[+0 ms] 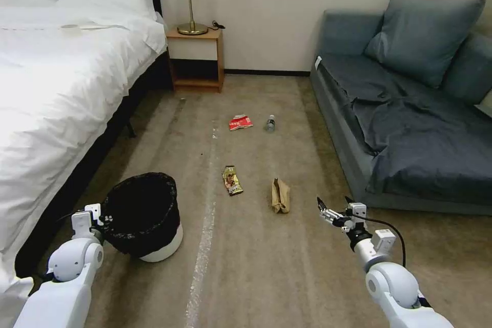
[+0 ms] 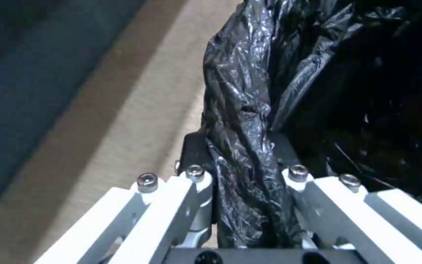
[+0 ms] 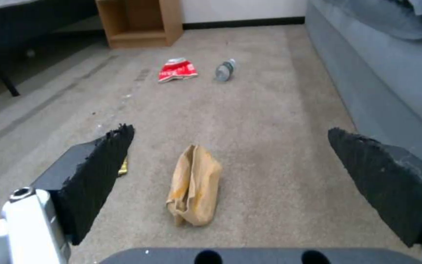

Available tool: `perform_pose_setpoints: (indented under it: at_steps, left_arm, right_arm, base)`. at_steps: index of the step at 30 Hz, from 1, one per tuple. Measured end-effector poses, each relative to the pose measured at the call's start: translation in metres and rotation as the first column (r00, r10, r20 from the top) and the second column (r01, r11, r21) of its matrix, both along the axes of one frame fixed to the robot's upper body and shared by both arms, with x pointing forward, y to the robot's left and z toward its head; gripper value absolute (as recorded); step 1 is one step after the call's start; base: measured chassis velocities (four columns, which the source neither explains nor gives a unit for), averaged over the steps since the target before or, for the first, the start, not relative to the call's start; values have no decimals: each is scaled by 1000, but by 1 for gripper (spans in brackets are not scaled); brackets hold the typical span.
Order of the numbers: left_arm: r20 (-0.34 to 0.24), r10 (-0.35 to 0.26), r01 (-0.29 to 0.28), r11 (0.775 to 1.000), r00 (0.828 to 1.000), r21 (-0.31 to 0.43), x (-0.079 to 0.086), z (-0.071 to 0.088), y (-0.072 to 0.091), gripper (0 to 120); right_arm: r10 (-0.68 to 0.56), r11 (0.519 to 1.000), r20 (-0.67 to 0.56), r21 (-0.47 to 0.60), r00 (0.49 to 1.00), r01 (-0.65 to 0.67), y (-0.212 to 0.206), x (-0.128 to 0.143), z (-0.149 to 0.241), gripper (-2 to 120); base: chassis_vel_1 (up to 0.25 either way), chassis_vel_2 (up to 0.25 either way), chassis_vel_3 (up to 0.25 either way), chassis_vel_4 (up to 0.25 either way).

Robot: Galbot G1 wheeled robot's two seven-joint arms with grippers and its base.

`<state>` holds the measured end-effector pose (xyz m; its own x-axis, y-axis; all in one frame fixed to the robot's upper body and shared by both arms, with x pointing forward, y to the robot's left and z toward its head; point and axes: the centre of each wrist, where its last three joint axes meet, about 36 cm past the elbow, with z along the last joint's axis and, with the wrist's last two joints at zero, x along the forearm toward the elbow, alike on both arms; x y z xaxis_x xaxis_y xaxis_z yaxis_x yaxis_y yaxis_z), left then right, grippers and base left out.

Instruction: Pick up the trash bin, then pick up the garbage on the floor and place it into the trash bin.

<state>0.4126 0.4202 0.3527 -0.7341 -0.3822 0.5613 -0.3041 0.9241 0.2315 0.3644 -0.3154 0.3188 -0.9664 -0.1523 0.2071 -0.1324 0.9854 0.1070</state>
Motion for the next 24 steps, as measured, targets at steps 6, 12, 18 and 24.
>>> perform_pose_setpoints:
  at_steps: [6, 12, 18, 24]
  left_arm:
    - [10, -12, 11, 998, 1000, 58, -4, -2, 1, 12]
    - [32, -48, 43, 989, 998, 143, -6, -1, -2, 12]
    - [72, -94, 70, 958, 993, 278, -3, 0, -8, 10]
    - [99, -127, 85, 933, 987, 349, 1, 4, -21, 7]
  right_arm:
    - [-1, 1000, -7, 2, 1000, 1, 2, -3, -3, 100]
    - [1, 1000, -4, 5, 1000, -1, 3, -4, -5, 100]
    - [7, 1000, -4, 8, 1000, -7, -3, -5, -7, 100]
    - [33, 999, 2, 31, 999, -33, -10, -5, -13, 100]
  base:
    - [0, 0, 0, 0]
    - [0, 0, 0, 0]
    - [0, 0, 0, 0]
    - [0, 0, 0, 0]
